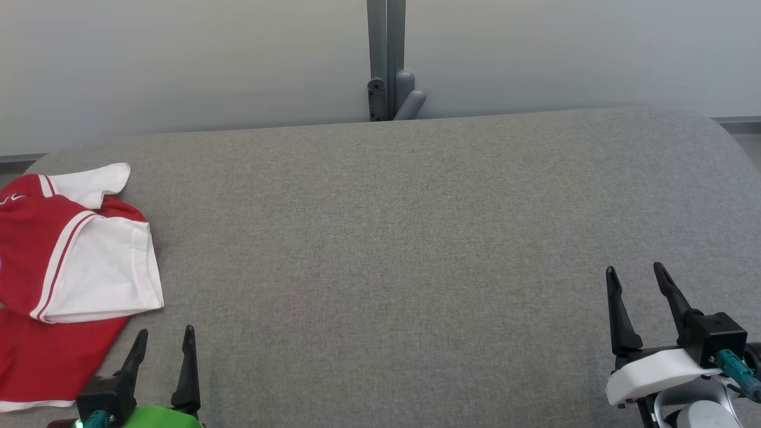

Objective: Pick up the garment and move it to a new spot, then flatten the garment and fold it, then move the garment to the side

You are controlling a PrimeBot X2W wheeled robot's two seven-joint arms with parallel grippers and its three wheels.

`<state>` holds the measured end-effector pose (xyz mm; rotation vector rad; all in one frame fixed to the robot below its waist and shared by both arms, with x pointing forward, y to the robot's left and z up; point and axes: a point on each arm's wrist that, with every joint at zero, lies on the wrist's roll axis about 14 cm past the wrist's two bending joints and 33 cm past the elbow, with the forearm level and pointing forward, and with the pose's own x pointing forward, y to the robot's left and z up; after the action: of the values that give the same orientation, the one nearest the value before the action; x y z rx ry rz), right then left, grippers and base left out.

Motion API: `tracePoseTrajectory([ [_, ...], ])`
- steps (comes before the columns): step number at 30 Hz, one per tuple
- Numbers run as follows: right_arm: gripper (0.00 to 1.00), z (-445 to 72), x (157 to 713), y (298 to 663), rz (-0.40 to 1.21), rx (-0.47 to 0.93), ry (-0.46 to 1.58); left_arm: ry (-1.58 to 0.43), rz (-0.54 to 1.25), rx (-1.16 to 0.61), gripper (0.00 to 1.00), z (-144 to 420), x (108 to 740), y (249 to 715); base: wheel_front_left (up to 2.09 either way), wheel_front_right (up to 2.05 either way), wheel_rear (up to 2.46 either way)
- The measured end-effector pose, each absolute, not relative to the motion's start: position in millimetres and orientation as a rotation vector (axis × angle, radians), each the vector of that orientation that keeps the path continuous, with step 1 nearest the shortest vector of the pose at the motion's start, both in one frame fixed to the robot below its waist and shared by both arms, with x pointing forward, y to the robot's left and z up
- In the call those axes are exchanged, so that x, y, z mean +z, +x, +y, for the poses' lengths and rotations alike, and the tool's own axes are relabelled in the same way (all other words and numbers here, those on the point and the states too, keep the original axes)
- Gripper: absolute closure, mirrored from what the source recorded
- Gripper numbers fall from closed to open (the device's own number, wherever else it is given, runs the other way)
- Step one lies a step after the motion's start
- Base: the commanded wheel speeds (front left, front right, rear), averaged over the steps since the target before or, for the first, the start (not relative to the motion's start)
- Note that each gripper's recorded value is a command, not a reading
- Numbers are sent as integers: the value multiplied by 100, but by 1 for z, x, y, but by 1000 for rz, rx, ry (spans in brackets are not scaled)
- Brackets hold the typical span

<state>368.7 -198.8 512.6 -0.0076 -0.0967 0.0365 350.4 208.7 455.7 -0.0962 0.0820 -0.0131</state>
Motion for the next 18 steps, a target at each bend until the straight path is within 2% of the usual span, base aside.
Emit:
tracePoseTrajectory([
  [18,0,-198,512,368,-94,39,4,-92,81,-19,0,209,456,351,0,0,0],
])
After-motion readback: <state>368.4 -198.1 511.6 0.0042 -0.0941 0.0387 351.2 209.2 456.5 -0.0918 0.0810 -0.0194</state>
